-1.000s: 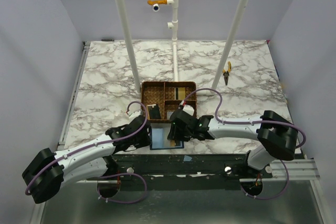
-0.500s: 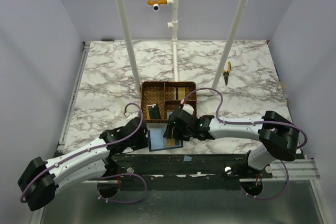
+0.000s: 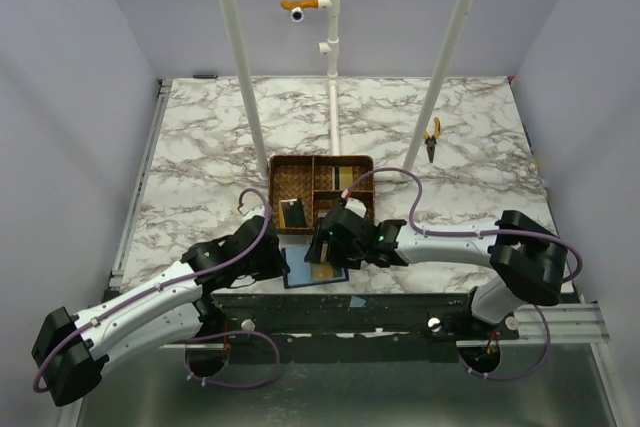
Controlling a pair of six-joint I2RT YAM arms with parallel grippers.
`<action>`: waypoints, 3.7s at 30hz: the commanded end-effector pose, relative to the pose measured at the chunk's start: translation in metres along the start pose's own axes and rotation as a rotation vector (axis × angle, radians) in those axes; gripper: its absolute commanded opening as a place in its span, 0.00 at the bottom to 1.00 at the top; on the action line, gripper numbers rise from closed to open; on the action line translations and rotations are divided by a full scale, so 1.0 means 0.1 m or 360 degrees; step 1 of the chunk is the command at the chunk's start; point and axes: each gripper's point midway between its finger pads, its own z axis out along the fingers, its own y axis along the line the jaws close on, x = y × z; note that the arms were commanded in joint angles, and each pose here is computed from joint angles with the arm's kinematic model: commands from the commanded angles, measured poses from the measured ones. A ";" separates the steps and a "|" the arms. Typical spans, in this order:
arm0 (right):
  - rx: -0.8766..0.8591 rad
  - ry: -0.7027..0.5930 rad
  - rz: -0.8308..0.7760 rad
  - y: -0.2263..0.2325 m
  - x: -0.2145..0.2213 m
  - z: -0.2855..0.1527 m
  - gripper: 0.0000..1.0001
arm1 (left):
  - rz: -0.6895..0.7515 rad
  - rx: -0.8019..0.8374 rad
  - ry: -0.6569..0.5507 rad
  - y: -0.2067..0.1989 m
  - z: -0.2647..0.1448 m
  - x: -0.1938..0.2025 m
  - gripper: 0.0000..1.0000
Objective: Take the credit cards out of the card holder
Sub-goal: Remove the credit card from the card holder.
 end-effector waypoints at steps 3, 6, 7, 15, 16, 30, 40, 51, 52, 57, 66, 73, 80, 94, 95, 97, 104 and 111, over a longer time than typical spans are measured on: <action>-0.0056 0.0010 -0.0018 0.12 0.01 0.00 0.87 | 0.0063 0.0129 -0.0003 -0.24 -0.15 -0.08 0.00; -0.0073 0.0002 -0.0013 0.13 0.00 -0.02 0.92 | 0.0077 0.0194 0.0027 -0.33 -0.18 -0.06 0.00; -0.0084 0.0002 -0.0011 0.15 0.00 -0.02 0.94 | 0.0079 0.0208 0.0029 -0.35 -0.19 -0.07 0.00; -0.0106 0.0012 0.0015 0.18 0.01 0.01 0.96 | 0.0107 0.0309 0.0026 -0.50 -0.26 -0.10 0.00; -0.0103 0.0012 0.0021 0.18 0.01 0.01 0.96 | 0.0107 0.0319 0.0025 -0.52 -0.27 -0.10 0.00; 0.0073 -0.0025 0.0061 -0.08 0.00 -0.01 0.77 | -0.0036 0.0286 0.0084 -0.44 0.05 0.00 0.00; 0.0105 -0.0004 0.0052 -0.13 0.04 0.04 0.42 | -0.0169 0.0337 0.0116 -0.32 0.29 0.10 0.07; 0.0258 -0.0055 -0.0003 -0.29 -0.04 -0.06 0.42 | -0.0195 0.0467 0.0114 -0.42 0.36 0.08 0.11; 0.0296 -0.0068 -0.0010 -0.34 -0.05 -0.06 0.42 | -0.0196 0.0472 0.0116 -0.43 0.36 0.09 0.11; 0.0359 -0.0088 -0.0019 -0.47 -0.05 -0.09 0.42 | -0.0210 0.0460 0.0112 -0.41 0.39 0.08 0.14; 0.0358 -0.0064 -0.0036 -0.46 -0.02 -0.02 0.30 | -0.0225 0.0460 0.0115 -0.39 0.45 0.09 0.18; 0.0346 -0.0007 -0.0054 -0.46 0.06 0.06 0.24 | -0.0241 0.0436 0.0118 -0.34 0.50 0.11 0.24; 0.0329 0.0044 -0.0081 -0.42 0.16 0.13 0.21 | -0.0259 0.0431 0.0137 -0.30 0.57 0.15 0.25; 0.0415 0.0059 -0.0084 -0.56 0.20 0.15 0.13 | -0.0276 0.0462 0.0097 -0.31 0.53 0.10 0.03; 0.0424 0.0058 -0.0085 -0.58 0.20 0.15 0.13 | -0.0275 0.0466 0.0095 -0.31 0.52 0.10 0.00; 0.0437 0.0061 -0.0089 -0.59 0.21 0.16 0.13 | -0.0276 0.0465 0.0093 -0.30 0.51 0.10 0.00; 0.0511 0.0063 -0.0104 -0.70 0.22 0.17 0.11 | -0.0279 0.0428 0.0099 -0.20 0.51 0.14 0.00; 0.0553 0.0062 -0.0110 -0.76 0.22 0.16 0.09 | -0.0277 0.0414 0.0081 -0.14 0.49 0.14 0.02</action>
